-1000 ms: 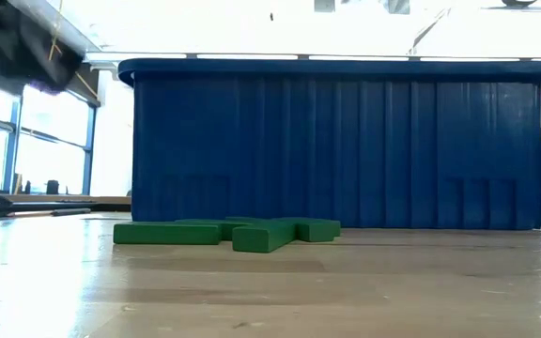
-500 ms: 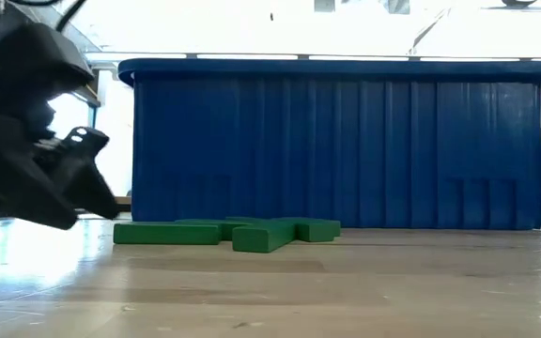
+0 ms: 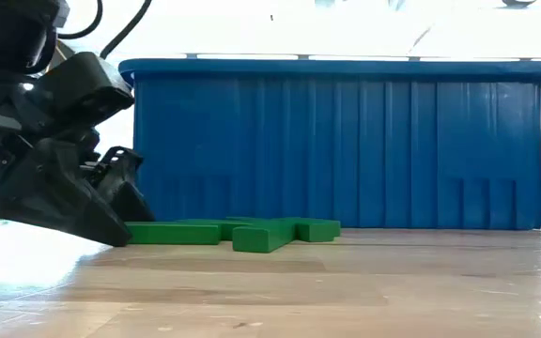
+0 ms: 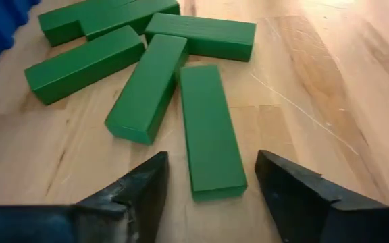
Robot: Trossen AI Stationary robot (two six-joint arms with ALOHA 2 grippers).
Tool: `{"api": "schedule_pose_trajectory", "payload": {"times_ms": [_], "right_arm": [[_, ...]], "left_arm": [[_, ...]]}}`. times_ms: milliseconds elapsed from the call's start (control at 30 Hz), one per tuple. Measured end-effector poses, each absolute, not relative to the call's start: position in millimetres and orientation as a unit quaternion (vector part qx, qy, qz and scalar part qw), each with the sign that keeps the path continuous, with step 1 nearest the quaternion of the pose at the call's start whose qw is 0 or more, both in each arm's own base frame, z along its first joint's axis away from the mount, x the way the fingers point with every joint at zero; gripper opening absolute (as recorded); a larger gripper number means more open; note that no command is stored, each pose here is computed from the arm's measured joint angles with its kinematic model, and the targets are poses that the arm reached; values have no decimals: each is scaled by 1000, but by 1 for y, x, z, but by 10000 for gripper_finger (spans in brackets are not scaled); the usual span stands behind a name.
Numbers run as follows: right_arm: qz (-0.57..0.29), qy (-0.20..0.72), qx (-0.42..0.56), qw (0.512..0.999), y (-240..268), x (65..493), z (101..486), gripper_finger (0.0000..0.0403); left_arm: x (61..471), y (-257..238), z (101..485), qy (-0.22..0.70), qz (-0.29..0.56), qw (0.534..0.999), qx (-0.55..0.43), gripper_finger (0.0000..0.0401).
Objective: Sort blocks
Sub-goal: Put the green block into the blue bin with the other green block
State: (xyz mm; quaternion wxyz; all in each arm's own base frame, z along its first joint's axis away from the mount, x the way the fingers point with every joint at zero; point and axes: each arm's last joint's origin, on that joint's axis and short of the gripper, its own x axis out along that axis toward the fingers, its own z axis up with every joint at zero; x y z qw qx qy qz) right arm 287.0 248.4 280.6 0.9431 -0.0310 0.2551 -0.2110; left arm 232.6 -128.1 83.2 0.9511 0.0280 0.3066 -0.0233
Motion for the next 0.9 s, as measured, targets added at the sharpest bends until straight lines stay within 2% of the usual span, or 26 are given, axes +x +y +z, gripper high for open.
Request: {"api": "schedule_pose_trajectory", "payload": {"times_ms": [233, 467, 700, 900], "right_arm": [[-211, 255, -30, 943, 248, 287, 281, 171], [-206, 255, -32, 944, 251, 285, 281, 171], [-195, 255, -36, 946, 257, 279, 281, 171], [-205, 239, -46, 948, 259, 277, 281, 171]], "left_arm": [[232, -129, 83, 310, -30, 950, 34, 96], [224, -138, 100, 296, -52, 954, 8, 90], [219, -166, 188, 225, -97, 969, 3, 90], [237, -163, 291, 171, -51, 981, 69, 90]]}}
